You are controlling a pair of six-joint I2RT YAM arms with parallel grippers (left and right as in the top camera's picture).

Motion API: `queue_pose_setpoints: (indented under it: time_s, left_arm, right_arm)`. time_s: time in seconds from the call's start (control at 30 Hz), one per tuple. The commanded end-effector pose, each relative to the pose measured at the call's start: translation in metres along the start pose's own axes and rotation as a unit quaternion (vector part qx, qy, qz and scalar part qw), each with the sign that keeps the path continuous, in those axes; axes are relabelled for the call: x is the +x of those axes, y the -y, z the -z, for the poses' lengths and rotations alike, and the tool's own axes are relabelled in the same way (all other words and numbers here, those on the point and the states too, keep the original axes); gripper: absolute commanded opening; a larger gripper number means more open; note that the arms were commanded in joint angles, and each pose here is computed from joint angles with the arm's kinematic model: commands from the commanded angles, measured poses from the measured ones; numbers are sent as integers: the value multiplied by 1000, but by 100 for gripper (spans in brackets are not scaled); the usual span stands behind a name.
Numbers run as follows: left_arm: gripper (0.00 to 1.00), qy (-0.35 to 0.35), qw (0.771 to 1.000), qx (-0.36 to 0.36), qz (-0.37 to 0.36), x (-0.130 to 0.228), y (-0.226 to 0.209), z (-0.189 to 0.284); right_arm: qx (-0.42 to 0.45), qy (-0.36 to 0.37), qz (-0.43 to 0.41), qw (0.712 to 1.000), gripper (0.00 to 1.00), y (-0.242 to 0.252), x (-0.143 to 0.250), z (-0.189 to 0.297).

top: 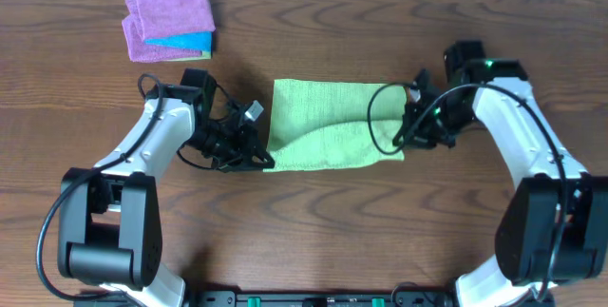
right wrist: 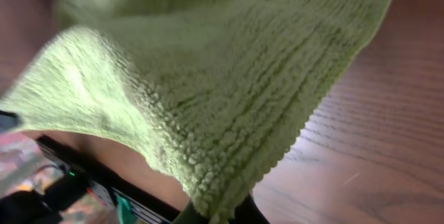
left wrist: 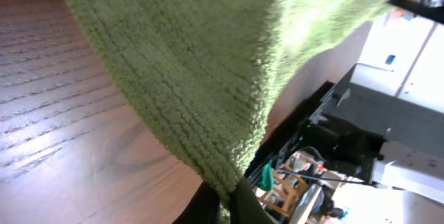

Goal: Fold the cloth
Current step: 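Lower the stretched green towel flat onto the table center with both grippers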

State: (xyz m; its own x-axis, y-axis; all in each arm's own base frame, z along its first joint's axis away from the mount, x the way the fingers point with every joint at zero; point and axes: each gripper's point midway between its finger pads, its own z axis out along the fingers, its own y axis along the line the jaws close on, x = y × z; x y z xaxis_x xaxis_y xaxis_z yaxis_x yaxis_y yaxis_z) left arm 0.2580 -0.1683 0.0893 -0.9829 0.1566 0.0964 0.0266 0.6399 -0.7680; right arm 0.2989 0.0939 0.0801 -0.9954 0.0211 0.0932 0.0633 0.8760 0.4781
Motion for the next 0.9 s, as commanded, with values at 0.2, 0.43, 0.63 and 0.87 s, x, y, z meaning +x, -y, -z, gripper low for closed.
queue_pose_setpoints:
  time_s: [0.2,0.43,0.63,0.87]
  left_arm:
    - [6,-37,999,-24,10,32,-27,-17]
    - [6,-46,998,-25,20,48,-43,-31]
    - [6,-49,997,-56,18,50,-55,-31]
    - [6,-46,997,-68,13,48,-60,-31]
  right_arm:
    - [-16,-31,3,999,2,23,38,-44]
    - [6,-49,-6,999,1,39,57,-55]
    - [27,-62,-18,998,2,49,67,-59]
    - [35,-31,-6,999,1,45,60,-48]
